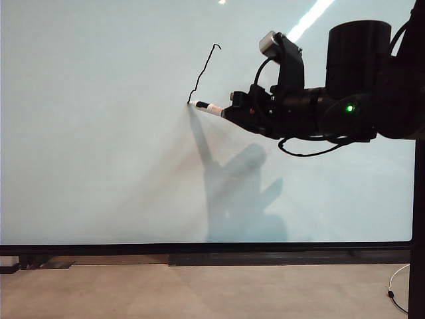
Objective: Pick up the pen on the shelf to the right of the whiteboard and draw a triangle.
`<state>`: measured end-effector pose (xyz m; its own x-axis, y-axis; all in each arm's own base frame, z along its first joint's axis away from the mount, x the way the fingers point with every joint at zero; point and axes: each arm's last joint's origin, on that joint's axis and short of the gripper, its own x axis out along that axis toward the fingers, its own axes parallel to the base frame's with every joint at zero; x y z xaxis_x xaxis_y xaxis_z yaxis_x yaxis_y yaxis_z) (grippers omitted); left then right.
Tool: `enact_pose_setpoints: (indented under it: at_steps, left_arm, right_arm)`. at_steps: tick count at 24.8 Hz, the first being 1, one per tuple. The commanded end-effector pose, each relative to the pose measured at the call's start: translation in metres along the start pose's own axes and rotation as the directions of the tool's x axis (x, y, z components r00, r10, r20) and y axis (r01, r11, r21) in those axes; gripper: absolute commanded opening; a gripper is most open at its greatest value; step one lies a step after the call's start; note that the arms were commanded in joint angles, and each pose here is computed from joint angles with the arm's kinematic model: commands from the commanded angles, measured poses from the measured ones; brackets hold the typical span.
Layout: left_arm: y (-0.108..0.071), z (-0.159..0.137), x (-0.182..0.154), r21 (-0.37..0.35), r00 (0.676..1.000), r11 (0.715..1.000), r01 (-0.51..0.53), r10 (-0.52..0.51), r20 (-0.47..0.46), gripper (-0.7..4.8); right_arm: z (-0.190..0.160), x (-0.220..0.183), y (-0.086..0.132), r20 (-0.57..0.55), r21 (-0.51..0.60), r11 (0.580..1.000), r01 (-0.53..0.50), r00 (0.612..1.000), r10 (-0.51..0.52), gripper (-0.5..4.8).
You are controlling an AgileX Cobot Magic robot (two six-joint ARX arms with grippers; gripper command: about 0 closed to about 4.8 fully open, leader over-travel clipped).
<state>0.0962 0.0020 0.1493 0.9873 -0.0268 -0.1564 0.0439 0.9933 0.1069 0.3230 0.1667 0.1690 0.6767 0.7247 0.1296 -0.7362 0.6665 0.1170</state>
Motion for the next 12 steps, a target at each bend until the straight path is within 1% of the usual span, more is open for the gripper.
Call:
enact_pose_setpoints:
  at_steps: [1,12]
  left_arm:
    - [0.000,0.001,0.000,0.001,1.000,1.000,0.004,-0.004,0.000,-0.05]
    - [0.000,0.001,0.000,0.001,1.000,1.000,0.003,-0.003,0.001,-0.05]
  right_arm:
    - [0.001,0.003,-0.001,0.016,0.011,1.000,0.004,1.000,-0.004,-0.06]
    - [-0.012,0.012,0.009,-0.014,0.031,0.999,-0.037,0.999,0.037,-0.06]
